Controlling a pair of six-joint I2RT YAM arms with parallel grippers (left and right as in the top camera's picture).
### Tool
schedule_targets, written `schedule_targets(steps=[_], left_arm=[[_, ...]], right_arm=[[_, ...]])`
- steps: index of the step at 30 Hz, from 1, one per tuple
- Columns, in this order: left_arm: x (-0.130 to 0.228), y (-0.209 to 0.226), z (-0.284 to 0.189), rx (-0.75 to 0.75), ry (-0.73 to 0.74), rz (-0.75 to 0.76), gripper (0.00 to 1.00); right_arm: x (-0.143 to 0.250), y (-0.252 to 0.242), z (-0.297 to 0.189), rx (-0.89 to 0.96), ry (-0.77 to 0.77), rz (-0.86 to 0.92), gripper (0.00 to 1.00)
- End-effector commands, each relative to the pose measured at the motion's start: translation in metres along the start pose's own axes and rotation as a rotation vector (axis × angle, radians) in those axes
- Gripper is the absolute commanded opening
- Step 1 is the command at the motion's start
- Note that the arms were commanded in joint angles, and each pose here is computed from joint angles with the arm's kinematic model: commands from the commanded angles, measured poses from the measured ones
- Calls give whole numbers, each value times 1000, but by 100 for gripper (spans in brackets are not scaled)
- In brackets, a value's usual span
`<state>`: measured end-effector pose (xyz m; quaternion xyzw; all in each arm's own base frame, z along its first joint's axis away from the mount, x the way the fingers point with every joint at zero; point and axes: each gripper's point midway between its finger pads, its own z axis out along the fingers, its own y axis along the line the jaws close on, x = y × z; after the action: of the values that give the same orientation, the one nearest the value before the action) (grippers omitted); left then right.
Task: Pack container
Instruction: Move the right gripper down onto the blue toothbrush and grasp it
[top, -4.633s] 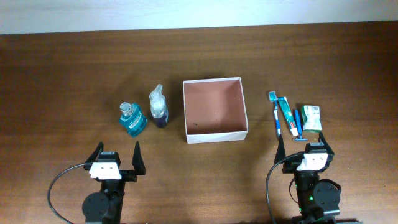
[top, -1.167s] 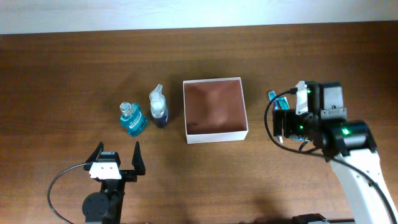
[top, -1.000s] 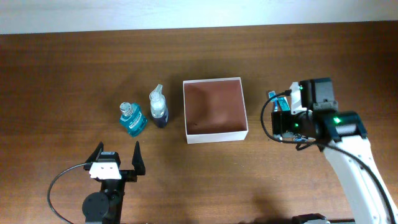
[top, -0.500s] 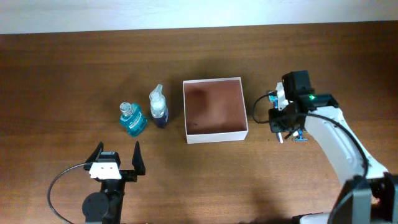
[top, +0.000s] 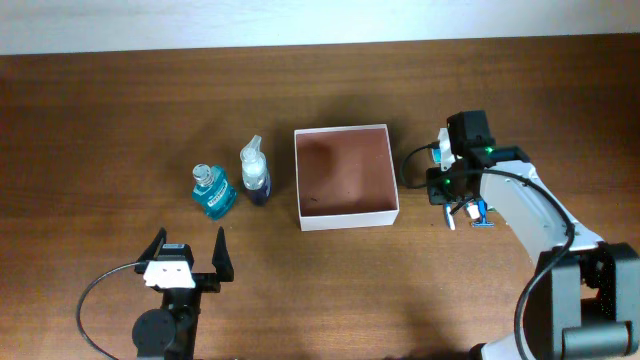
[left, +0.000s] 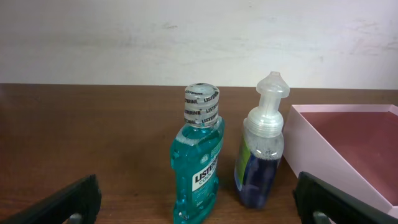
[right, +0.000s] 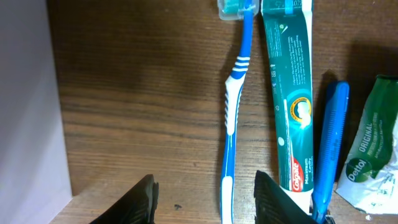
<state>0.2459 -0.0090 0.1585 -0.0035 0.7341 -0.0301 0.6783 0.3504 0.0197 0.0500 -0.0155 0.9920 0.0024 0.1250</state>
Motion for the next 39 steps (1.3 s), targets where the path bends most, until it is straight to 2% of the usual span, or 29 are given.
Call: schedule_targets(steps=[1, 28, 31, 34, 39], left_arm=[[2, -2, 0, 11, 0, 13, 99], [2, -2, 0, 11, 0, 13, 99], [2, -2, 0, 11, 0, 13, 99], [2, -2, 0, 11, 0, 13, 99], [2, -2, 0, 11, 0, 13, 99]], right_arm=[[-6, -9, 4, 5, -3, 32, 44], [-10, -13, 45, 0, 16, 27, 40], [-10, -13, 50, 0, 21, 27, 35], [-10, -13, 50, 0, 21, 28, 25], [-9, -13, 51, 0, 23, 28, 25]])
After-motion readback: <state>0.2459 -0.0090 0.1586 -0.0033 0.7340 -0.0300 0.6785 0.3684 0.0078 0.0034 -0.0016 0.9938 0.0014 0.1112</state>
